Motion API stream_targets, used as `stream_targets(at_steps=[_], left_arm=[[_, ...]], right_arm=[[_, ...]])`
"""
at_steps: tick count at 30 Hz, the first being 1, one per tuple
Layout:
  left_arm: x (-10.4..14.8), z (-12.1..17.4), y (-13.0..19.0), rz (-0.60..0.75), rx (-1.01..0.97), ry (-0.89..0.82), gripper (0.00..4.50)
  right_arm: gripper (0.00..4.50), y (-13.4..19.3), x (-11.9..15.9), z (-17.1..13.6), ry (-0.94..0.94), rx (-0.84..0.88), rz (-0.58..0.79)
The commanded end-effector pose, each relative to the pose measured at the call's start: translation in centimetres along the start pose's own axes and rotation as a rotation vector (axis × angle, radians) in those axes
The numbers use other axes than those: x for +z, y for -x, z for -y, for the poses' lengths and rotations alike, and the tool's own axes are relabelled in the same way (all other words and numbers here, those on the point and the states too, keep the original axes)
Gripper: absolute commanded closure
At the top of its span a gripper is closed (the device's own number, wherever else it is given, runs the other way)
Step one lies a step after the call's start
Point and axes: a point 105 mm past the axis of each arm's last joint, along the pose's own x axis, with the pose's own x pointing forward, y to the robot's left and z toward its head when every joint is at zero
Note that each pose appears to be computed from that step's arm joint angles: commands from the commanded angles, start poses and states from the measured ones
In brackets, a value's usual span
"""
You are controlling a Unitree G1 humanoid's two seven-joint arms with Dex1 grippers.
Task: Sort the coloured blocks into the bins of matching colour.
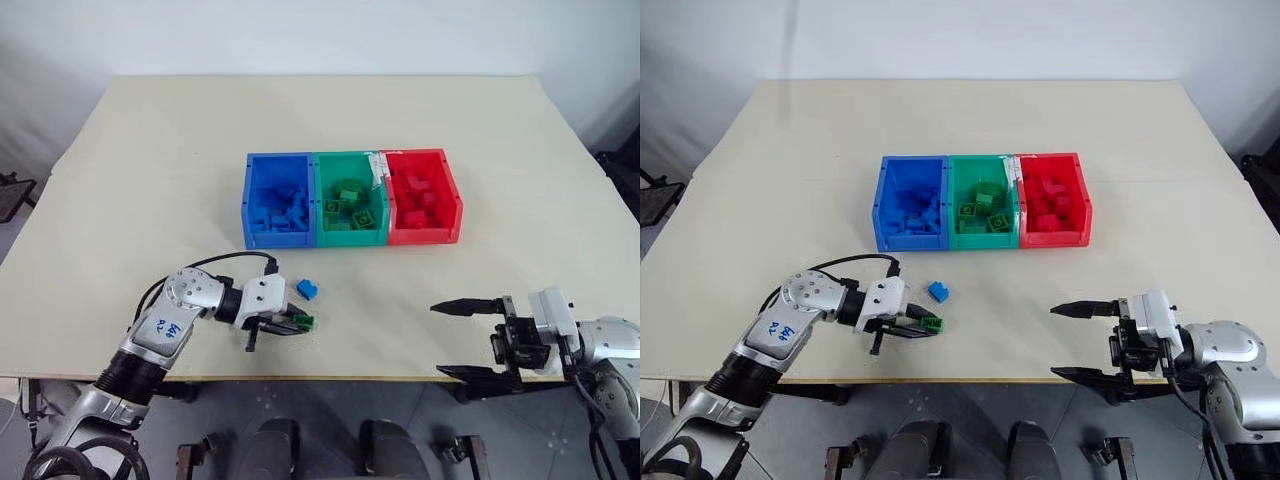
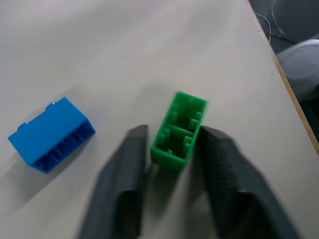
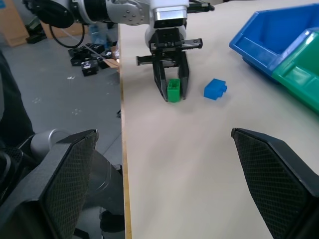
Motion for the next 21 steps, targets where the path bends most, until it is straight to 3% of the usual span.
stream_targets(at_steps=[1, 5, 9, 13, 17, 21], left_arm=[[0.6, 0.0, 0.2, 0.061, 0.018, 0.004, 4.0], [2.9, -0.6, 2.3, 0.215, 0.058, 0.016, 4.0], [6.8, -5.1, 3.9, 0.401, 0.283, -0.036, 4.0], [9.5, -9.8, 4.0, 0.485, 0.463, 0.009, 4.0], [10.6, -14.0, 2.4, 0.405, 0.56, 0.002, 4.0], [10.2, -16.8, 1.1, 0.311, 0.636, 0.004, 4.0]], right_arm=[[0.0, 0.2, 1.1, 0.6, 0.034, -0.088, 0.062], [0.0, 0.1, 1.6, 0.9, 0.025, -0.209, 0.128], [0.0, 1.1, 2.6, 2.8, 0.059, -0.397, 0.198], [0.0, 1.8, 3.3, 3.8, 0.086, -0.503, 0.245], [0.0, 1.8, 3.8, 4.3, 0.103, -0.586, 0.296], [0.0, 1.3, 4.0, 4.3, 0.116, -0.606, 0.309]])
